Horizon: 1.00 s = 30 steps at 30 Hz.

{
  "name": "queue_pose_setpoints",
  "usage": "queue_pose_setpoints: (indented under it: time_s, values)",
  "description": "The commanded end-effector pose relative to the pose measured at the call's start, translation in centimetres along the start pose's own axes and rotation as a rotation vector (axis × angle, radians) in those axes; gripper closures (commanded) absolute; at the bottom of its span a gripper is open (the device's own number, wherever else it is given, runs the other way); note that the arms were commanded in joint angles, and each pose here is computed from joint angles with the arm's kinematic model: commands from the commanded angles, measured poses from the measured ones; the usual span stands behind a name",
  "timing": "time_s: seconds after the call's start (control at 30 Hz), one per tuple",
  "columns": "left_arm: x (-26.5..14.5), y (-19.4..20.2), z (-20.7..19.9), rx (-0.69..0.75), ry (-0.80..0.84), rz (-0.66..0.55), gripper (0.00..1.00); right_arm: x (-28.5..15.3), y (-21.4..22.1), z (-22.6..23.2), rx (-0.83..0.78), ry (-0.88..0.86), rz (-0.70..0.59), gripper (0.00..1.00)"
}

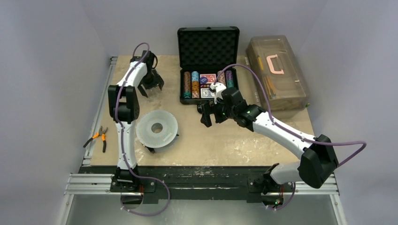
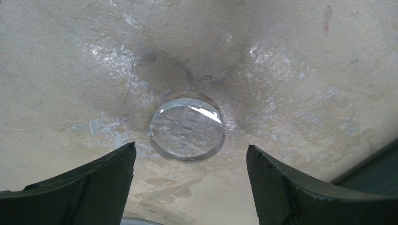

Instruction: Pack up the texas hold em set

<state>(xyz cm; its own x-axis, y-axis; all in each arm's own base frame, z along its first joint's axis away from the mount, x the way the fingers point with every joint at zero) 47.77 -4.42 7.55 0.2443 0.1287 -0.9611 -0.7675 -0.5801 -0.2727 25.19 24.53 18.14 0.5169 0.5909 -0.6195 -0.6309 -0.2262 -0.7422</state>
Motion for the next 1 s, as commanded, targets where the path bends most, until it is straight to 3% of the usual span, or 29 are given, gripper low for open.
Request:
queue_pose_setpoints:
  time_s: [0.0,0.37,0.67,0.8,0.97]
  values:
    - [0.3,-1.3,0.2,-0.131,0.008,-0.001,0.16,-0.8,-1.4,0.3,-0.022,-0.005,-0.063,0.01]
    - [1.5,-1.6,0.5,-0.263,-0.013,0.028,0.20,-0.4,-1.2,0.2,-0.021,0.004,-0.052,0.01]
    - [1.5,-1.5,-0.1,-0.237,-0.003,0.040,0.38,-0.6,-1.2,0.0,-0.024,0.019,-0.058,0.01]
    - [1.4,-1.4,-0.1,-0.208,-0.003,0.036,0.38,-0.7,-1.2,-0.1,-0.025,0.023,-0.057,0.01]
    - [1.0,-1.2,-0.2,-0.186,-0.020,0.030,0.30,-1.1,-1.1,-0.1,-0.025,0.024,-0.067,0.01]
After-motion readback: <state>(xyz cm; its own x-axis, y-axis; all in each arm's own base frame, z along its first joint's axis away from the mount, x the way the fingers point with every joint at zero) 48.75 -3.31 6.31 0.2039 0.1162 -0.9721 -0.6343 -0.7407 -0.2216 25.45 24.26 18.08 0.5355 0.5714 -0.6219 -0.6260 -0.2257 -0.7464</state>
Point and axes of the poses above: each gripper's point midway between its finger pads, its own x axis out along the fingers, its own z axis along the line the jaws close on, y = z × x, the point moved 4 cm from there along -x, back along the fingers, and after that the axes turned 1 degree about -x, right-handed, at the moved point
